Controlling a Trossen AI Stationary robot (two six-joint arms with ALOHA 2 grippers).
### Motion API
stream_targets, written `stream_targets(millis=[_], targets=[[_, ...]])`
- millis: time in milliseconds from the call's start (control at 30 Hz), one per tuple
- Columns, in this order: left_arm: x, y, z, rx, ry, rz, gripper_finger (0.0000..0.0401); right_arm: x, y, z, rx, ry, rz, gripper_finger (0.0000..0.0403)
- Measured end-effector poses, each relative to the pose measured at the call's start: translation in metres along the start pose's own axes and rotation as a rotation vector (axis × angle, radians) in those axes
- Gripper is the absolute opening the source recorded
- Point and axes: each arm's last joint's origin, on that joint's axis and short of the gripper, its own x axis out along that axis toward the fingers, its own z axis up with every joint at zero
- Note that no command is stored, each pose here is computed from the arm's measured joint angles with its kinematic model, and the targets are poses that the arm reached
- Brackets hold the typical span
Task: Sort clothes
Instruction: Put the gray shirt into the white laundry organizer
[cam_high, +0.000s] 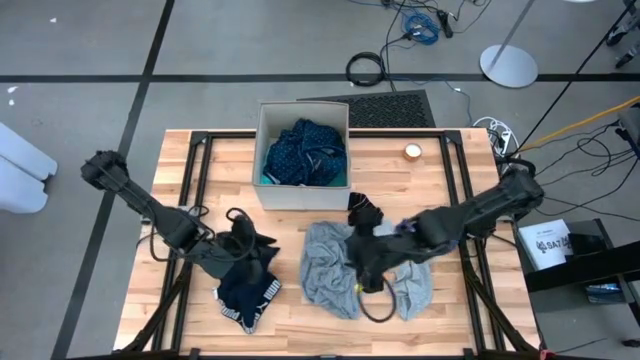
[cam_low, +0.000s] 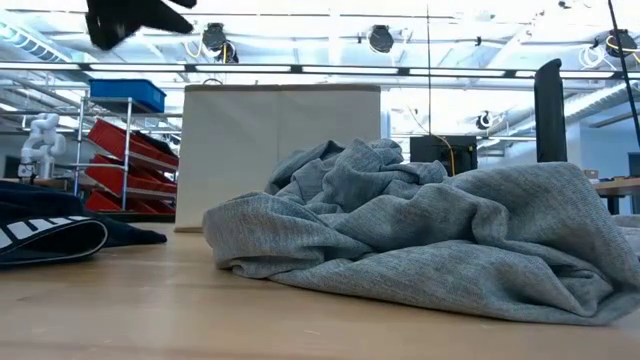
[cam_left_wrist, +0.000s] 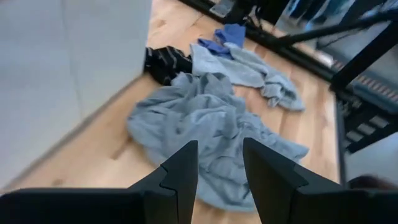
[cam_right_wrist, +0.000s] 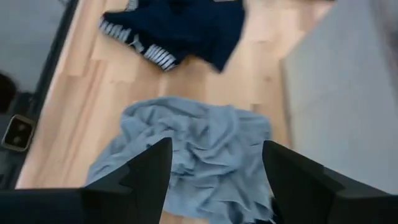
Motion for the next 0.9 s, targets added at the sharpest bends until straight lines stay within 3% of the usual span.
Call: stream_targets(millis=[200, 400, 567, 667, 900], targets=[[0.022, -0.006, -0.019, 0.056, -0.051, -0.055, 0.0137, -0.037, 0.012, -0.017, 0.005, -0.001, -0.092, 0.0236], [0.057, -0.008, -0.031, 0.175, 0.003, -0.013, 0.0142, -0.055, 0.027, -0.034, -0.028, -0.015, -0.230, 0.0235], [0.088, -0.005, -0.035, 0.191, 0.147, -0.045, 0.0182, -0.060, 0.032, -0.041, -0.070, -0.011, -0.268, 0.0235], [0.098, -0.006, -0.035, 0.265, 0.212, -0.097, 0.0211, -0.061, 0.032, -0.043, -0.079, 0.005, -0.273, 0.0235], [0.107, 0.000, -0.029, 0.287, 0.218, -0.064, 0.0267, -0.061, 0.029, -0.047, -0.071, 0.036, -0.293, 0.0235]])
